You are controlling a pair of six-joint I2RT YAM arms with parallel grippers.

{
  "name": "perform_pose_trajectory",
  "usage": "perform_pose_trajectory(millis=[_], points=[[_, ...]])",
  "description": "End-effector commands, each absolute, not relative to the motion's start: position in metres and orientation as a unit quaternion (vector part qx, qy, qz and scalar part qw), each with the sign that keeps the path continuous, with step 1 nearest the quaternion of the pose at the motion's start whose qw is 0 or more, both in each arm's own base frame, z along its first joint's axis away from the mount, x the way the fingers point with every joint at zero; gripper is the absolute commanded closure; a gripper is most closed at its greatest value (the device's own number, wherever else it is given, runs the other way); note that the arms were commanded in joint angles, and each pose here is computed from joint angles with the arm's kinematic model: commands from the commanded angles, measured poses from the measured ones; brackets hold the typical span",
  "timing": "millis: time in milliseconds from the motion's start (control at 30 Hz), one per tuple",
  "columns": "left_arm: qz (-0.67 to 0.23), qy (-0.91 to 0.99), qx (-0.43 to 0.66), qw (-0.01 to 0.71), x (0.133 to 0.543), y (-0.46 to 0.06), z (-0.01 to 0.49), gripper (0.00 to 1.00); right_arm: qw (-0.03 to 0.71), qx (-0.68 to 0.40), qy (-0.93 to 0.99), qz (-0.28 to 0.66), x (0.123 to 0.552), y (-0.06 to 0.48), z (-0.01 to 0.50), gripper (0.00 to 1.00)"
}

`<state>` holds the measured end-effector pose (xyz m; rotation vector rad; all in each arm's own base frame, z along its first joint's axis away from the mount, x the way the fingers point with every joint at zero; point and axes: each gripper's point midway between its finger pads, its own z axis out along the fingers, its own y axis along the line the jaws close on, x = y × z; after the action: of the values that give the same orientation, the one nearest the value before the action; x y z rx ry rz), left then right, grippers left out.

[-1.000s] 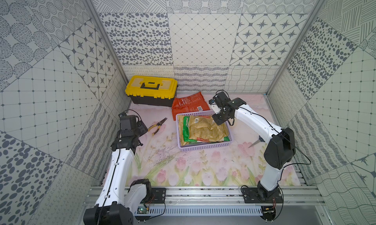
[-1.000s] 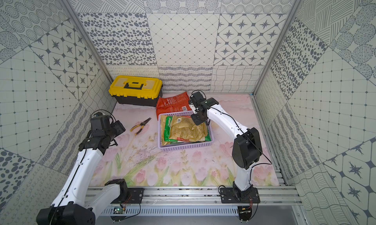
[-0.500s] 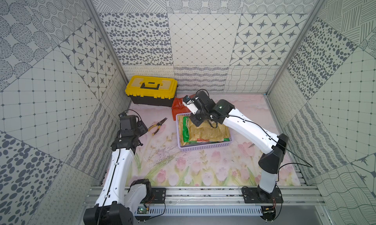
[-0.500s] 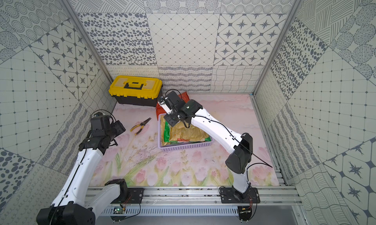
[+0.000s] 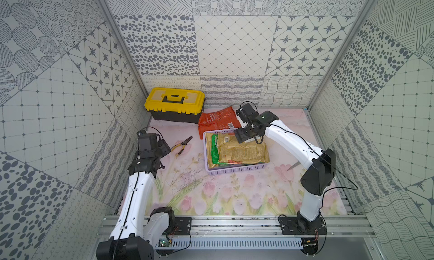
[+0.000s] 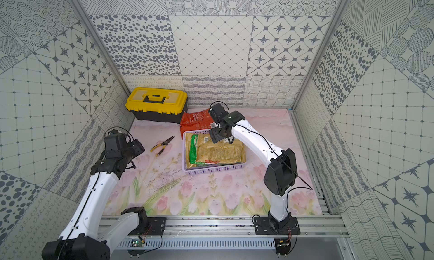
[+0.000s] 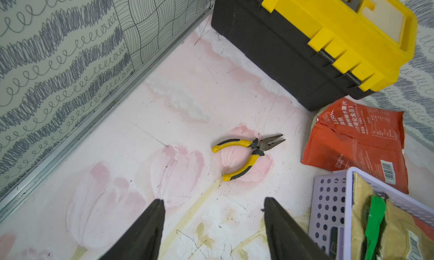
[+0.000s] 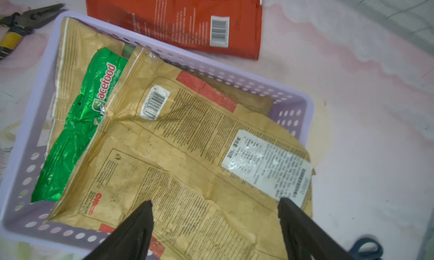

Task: Put the potato chips into the basket
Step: Place the potato chip in the basket.

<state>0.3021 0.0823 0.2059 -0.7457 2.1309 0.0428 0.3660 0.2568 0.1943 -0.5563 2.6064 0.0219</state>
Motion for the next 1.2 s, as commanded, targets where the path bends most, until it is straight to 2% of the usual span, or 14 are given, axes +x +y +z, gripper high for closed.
perform_pose_trajectory(millis=[0,167,267,533,633,767,967,1167], points=[[0.009,0.847,-0.301,0.439,0.305,0.082,0.211,0.29,0.165,-0.115,0.98,0.006,0.343,0.252,0.15,0.04],[0.005,0.847,-0.3,0.438,0.306,0.081,0.211,0.29,0.127,-0.073,0.989,0.01,0.34,0.259,0.098,0.03],[0.004,0.848,-0.301,0.437,0.306,0.081,0.21,0.29,0.107,-0.094,0.988,0.057,0.34,0.286,0.078,0.03],[0.003,0.848,-0.301,0.437,0.306,0.081,0.21,0.29,0.162,-0.167,0.951,0.202,0.345,0.337,0.073,0.03],[0.002,0.848,-0.301,0.437,0.306,0.08,0.21,0.29,0.17,-0.156,0.953,0.199,0.35,0.328,0.072,0.03],[0.005,0.847,-0.301,0.438,0.306,0.081,0.211,0.29,0.189,-0.149,0.95,0.197,0.35,0.319,0.089,0.03],[-0.011,0.851,-0.296,0.434,0.307,0.076,0.208,0.29,0.251,-0.125,0.947,0.159,0.348,0.305,0.144,0.03],[-0.107,0.861,-0.256,0.426,0.332,0.042,0.206,0.27,0.295,-0.09,0.941,0.139,0.356,0.284,0.184,0.03]])
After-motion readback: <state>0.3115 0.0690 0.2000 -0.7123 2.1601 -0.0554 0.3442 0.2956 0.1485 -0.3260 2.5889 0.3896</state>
